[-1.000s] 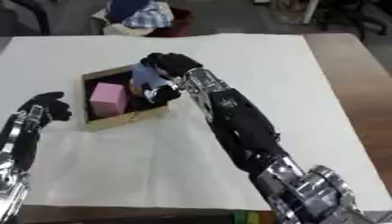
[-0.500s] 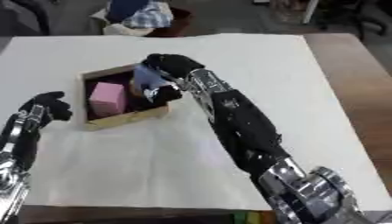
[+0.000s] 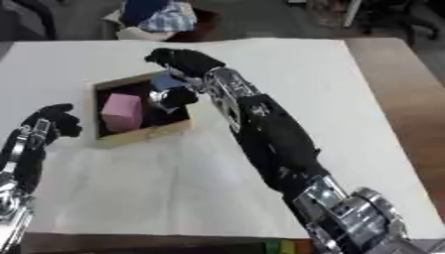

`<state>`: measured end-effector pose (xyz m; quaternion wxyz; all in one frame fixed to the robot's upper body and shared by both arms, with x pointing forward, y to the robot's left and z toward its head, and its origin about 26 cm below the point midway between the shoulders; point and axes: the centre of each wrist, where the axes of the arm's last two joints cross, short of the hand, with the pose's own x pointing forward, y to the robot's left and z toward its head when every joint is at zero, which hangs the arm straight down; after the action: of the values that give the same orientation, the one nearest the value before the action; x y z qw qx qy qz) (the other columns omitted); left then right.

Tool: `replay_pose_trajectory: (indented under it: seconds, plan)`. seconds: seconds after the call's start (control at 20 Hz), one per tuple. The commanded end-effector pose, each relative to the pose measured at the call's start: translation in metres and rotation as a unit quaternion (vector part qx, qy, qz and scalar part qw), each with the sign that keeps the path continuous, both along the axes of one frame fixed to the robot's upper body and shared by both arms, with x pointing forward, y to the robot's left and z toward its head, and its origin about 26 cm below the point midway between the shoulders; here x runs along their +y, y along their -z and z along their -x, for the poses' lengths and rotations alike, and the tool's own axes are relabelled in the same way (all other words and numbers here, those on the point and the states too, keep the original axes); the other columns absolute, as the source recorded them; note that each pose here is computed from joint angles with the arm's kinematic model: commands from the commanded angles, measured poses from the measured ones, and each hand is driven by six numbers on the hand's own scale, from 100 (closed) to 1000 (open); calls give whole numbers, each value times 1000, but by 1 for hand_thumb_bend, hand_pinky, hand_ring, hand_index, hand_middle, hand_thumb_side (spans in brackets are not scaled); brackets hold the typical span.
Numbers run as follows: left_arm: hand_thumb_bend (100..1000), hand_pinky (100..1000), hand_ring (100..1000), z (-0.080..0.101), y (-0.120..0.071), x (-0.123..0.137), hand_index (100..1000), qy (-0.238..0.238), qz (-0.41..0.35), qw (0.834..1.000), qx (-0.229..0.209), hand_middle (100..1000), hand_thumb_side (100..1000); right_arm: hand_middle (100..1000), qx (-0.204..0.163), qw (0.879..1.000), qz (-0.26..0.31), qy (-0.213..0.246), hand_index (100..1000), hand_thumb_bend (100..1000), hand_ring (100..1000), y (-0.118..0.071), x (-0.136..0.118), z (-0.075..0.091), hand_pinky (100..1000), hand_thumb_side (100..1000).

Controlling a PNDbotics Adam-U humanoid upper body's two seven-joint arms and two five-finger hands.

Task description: Pick up objects on the table and place them in the box.

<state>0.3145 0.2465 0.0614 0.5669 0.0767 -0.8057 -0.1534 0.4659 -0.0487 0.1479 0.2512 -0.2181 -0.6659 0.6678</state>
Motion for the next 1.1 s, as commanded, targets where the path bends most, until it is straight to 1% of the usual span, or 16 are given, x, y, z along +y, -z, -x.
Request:
replay_pose_trajectory:
  seconds: [0.05, 0.15, 0.35, 0.4, 0.55, 0.65, 0.75, 0.9, 1.1]
  plan:
    - [100, 634, 592, -2, -8, 3, 775, -1, -7, 1000, -14, 560, 928, 969, -28, 999, -10, -22, 999, 100, 916, -27, 5, 1, 874, 835]
    - [100, 634, 592, -2, -8, 3, 775, -1, -6, 1000, -14, 560, 928, 968, -24, 999, -19, -26, 999, 100, 914, -29, 4, 2, 873, 837]
    - [100, 634, 592, -2, -9, 3, 775, -1, -7, 1000, -14, 560, 927, 960, -30, 998, -42, -30, 1000, 100, 901, -42, 1, 4, 865, 799]
    - [100, 634, 592, -2, -9, 3, 775, -1, -7, 1000, -14, 560, 927, 957, -34, 998, -50, -31, 1000, 100, 896, -46, 0, 5, 863, 784]
    - [100, 634, 592, -2, -9, 3, 775, -2, -7, 1000, -15, 560, 927, 941, -52, 994, -85, -33, 996, 100, 864, -60, -8, 8, 851, 690]
    - [100, 634, 592, -2, -9, 4, 775, -3, -7, 1000, -15, 560, 928, 926, -66, 991, -116, -33, 992, 100, 842, -67, -16, 10, 850, 641]
    - [100, 634, 591, -2, -9, 4, 775, -4, -7, 1000, -16, 560, 927, 918, -75, 986, -147, -30, 990, 100, 829, -71, -27, 13, 854, 620]
    - [100, 634, 591, -2, -9, 5, 775, -6, -7, 1000, -17, 560, 929, 905, -81, 979, -188, -17, 988, 100, 808, -72, -48, 18, 853, 605]
    - [100, 634, 591, -2, -9, 6, 775, -9, -7, 1000, -17, 560, 928, 889, -82, 969, -234, 9, 987, 100, 789, -70, -77, 26, 850, 606]
